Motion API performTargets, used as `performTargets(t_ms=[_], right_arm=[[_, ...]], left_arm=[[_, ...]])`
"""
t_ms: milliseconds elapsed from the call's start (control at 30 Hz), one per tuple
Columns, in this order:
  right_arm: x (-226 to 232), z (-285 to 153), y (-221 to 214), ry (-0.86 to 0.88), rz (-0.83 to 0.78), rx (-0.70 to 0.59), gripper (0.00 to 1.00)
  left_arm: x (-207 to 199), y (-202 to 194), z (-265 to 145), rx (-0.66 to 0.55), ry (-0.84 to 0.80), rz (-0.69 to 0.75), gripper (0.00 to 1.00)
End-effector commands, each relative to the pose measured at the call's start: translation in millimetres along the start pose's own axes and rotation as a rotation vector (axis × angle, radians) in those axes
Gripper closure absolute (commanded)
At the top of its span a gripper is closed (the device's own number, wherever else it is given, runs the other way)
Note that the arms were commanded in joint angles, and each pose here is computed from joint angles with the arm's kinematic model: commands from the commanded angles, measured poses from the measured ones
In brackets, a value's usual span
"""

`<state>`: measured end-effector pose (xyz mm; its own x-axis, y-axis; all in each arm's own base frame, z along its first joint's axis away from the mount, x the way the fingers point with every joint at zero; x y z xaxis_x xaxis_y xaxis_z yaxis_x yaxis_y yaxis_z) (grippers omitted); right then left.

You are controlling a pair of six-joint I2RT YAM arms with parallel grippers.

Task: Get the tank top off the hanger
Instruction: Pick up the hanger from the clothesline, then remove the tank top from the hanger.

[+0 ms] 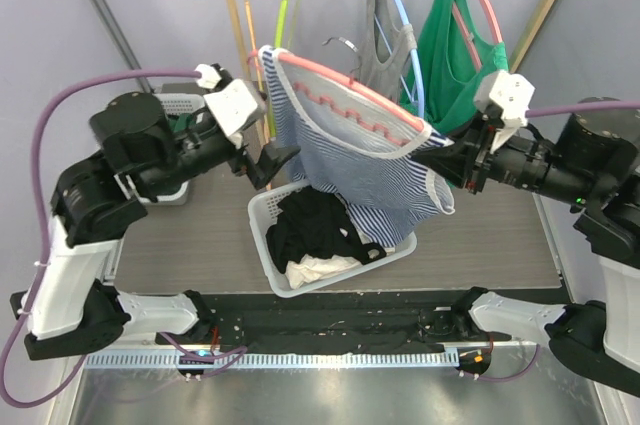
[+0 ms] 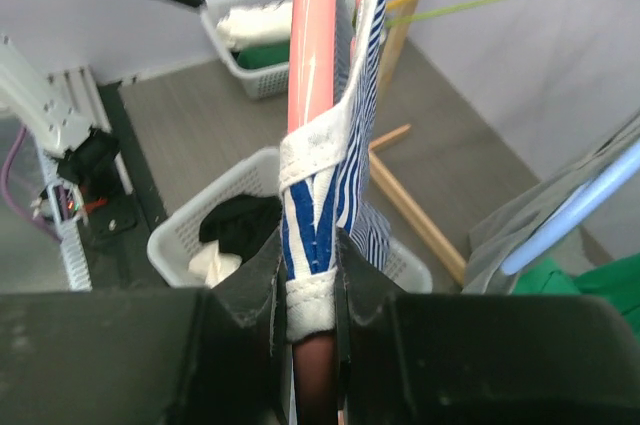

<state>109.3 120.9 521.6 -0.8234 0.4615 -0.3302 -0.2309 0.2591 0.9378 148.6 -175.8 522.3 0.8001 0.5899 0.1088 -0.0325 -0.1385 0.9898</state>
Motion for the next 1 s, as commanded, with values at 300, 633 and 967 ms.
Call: performTargets(t_ms=[300,633,967], right_arm=[[21.2,7.2,-14.8,0.206,-0.015,0.011,0.99],[33.5,0.5,-23.9,0.265,0.004,0.016,0.99],[37.7,2.9,-25.8,0.310,0.004,0.005,0.99]], left_arm=[[-9.4,-3.3,-25.4,0.039,-0.184,0.212,0.00],[-8.0,-11.6,-27.8,0.049,-0.218,0.346,0.00],[-2.5,-11.5,-17.2,0.009,-0.166,0.381,0.00]])
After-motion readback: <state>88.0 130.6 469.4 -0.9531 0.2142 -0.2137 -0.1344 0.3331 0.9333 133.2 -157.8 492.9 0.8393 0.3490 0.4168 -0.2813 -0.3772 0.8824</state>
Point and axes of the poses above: each gripper's point midway between its finger pads, its own z axis out along the fingers, its own x axis along the line the jaws close on, y = z × x, the point moved 7 cm from there along -z, back along the fingers, and after that the axes turned 11 degrees about -z, right-handed, at the moved point
